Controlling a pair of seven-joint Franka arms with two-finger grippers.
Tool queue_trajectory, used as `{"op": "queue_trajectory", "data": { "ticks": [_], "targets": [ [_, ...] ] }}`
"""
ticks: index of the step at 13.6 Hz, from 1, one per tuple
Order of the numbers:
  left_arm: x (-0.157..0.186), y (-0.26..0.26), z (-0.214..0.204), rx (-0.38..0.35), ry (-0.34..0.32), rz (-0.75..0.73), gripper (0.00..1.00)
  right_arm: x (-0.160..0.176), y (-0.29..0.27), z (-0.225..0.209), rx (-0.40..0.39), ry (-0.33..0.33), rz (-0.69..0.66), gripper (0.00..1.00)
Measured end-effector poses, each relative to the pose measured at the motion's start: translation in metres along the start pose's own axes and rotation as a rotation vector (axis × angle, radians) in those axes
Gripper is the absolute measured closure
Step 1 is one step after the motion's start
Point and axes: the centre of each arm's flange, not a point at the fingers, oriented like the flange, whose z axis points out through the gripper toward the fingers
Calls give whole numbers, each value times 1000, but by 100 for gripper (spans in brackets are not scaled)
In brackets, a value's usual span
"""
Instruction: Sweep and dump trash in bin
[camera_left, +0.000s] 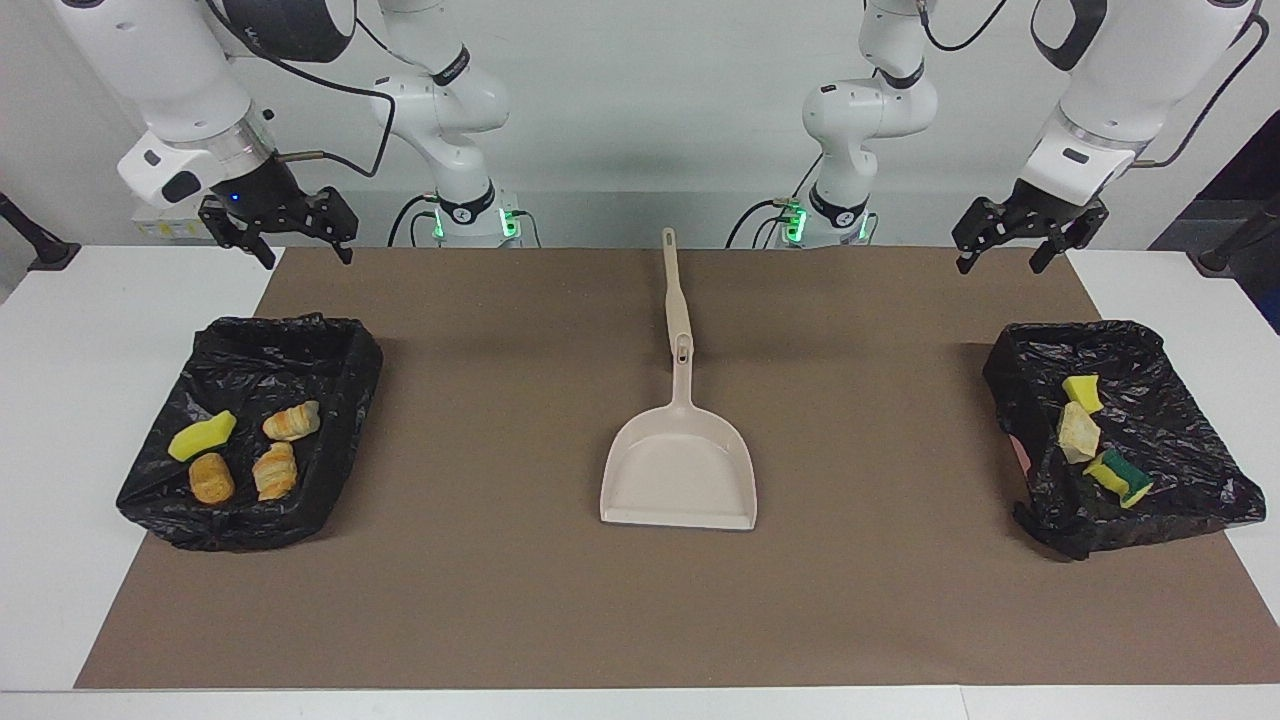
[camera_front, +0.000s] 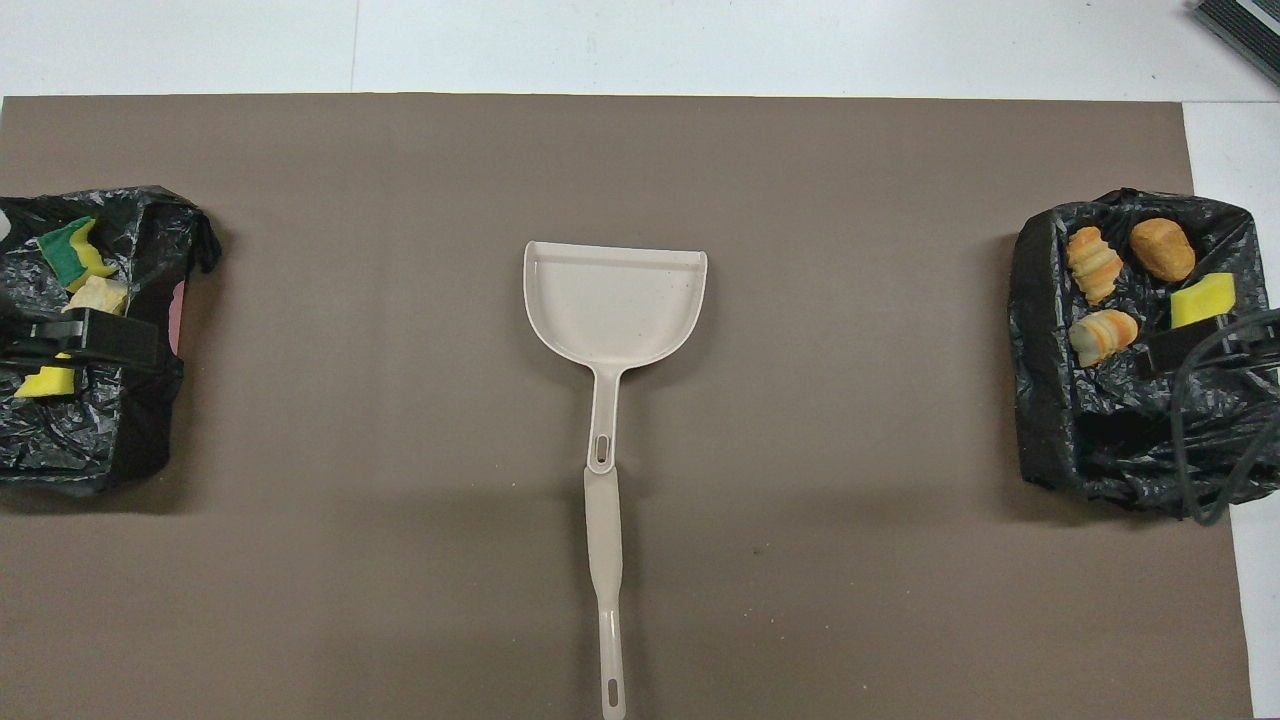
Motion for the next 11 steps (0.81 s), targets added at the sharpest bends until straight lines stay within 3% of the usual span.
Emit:
{"op": "queue_trajectory", "data": {
  "ticks": [11],
  "targets": [
    [-1, 4, -6, -22, 23, 2, 0, 0, 0, 0, 0, 0, 0, 0]
  ]
}}
